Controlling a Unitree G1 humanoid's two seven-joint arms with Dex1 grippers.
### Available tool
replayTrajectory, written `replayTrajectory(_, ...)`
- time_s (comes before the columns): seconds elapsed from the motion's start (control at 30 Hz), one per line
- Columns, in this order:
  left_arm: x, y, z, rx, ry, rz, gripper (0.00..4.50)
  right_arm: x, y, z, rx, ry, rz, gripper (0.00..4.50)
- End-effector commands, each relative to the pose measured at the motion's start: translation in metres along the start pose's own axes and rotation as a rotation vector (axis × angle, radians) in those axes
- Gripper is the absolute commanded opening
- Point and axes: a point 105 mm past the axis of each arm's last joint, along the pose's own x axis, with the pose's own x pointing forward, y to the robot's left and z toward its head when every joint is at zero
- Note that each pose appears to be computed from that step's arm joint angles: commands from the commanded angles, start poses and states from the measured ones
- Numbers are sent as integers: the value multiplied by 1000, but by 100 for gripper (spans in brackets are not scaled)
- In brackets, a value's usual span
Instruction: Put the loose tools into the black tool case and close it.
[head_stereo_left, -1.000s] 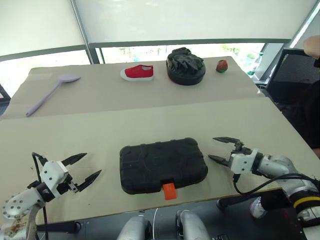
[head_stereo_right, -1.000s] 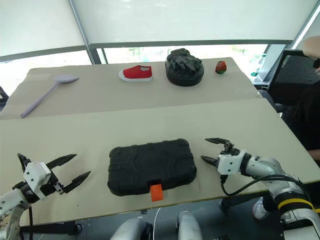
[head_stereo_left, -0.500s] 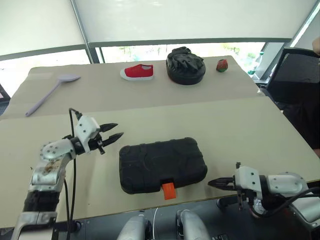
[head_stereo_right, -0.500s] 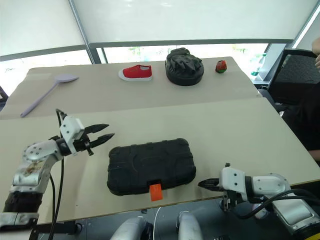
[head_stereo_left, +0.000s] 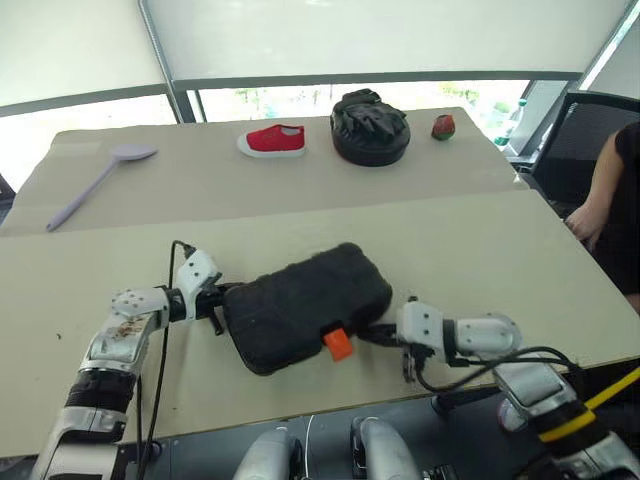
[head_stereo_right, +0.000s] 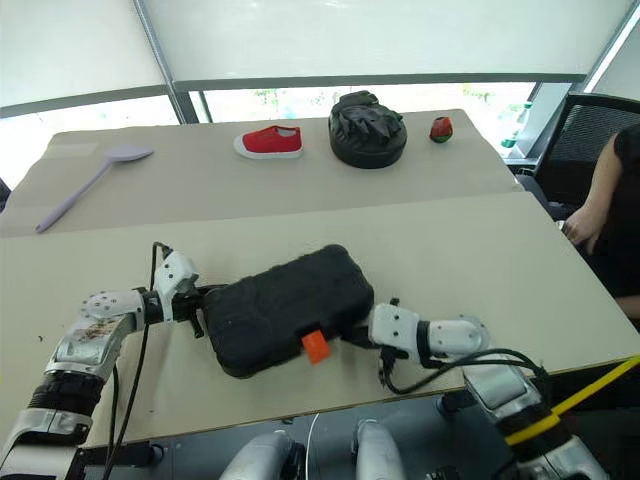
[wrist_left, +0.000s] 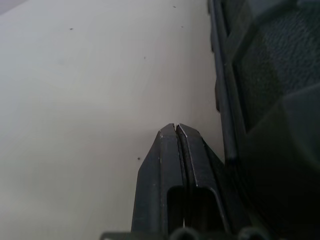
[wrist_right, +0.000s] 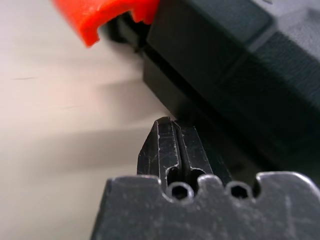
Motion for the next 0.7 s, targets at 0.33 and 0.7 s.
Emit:
replayTrajectory(0.33, -41, 10, 93, -43, -405, 131, 9, -23, -55, -15, -58, 19, -151, 0)
replayTrajectory(0.7, 53, -56, 89, 115, -107, -284, 9, -39, -13, 4, 107, -112, -118, 0)
